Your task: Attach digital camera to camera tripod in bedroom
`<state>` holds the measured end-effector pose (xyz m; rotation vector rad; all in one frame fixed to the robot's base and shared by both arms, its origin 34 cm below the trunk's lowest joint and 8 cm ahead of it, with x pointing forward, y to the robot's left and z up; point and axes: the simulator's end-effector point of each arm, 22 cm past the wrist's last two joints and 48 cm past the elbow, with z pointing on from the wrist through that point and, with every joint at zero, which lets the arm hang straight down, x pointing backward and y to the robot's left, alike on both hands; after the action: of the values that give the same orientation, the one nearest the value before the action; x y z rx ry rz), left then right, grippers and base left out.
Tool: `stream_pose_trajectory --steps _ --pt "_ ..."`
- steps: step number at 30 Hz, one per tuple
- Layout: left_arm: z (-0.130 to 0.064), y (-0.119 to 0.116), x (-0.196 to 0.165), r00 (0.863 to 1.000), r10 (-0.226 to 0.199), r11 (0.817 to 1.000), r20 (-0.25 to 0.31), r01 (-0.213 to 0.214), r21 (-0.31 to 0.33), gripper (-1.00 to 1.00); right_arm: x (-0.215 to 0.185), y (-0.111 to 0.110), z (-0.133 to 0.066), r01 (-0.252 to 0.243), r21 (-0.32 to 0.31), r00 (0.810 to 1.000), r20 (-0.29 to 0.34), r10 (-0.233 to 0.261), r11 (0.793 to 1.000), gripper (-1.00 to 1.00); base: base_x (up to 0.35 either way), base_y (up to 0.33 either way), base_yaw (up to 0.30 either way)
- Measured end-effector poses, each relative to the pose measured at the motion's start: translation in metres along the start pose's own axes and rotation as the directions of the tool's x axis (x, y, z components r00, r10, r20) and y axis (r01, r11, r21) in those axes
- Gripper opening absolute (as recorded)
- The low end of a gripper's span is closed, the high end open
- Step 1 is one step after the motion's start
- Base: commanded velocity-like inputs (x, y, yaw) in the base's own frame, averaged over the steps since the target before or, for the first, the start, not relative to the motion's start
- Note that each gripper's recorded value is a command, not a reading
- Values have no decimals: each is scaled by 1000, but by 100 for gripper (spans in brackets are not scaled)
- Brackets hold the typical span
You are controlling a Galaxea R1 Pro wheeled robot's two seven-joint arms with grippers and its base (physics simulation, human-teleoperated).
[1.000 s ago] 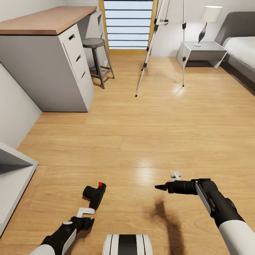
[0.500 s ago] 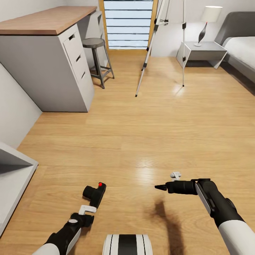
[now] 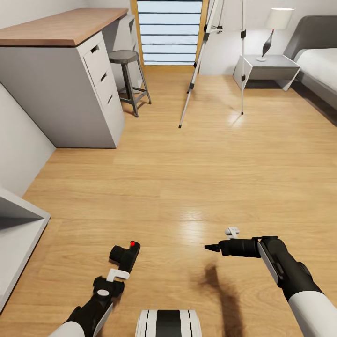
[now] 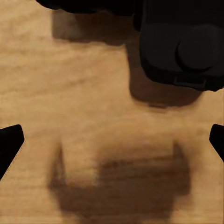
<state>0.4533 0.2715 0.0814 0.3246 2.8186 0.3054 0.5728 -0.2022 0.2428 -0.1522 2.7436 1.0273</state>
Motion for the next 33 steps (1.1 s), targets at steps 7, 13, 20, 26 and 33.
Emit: stream_pose_trajectory --steps 7,13,20,26,33 --pt "0 -1 -4 1000 2 1000 26 -2 3 100 0 0 1 0 2 1000 0 0 1000 100 0 0 0" --pt "0 -7 -9 998 -3 999 58 1 38 100 1 0 2 -3 2 1000 -2 3 1000 100 0 0 0" --pt "-3 -22 -23 991 -26 994 135 12 105 100 2 0 2 -6 1 1000 -3 6 1000 100 0 0 0" --pt "-5 -28 -31 984 -35 991 175 11 136 100 2 -1 2 -7 2 1000 -4 7 1000 100 0 0 0" --pt "-5 -32 -24 985 -26 989 169 1 146 100 3 -1 2 -8 2 1000 -5 8 1000 100 0 0 0"
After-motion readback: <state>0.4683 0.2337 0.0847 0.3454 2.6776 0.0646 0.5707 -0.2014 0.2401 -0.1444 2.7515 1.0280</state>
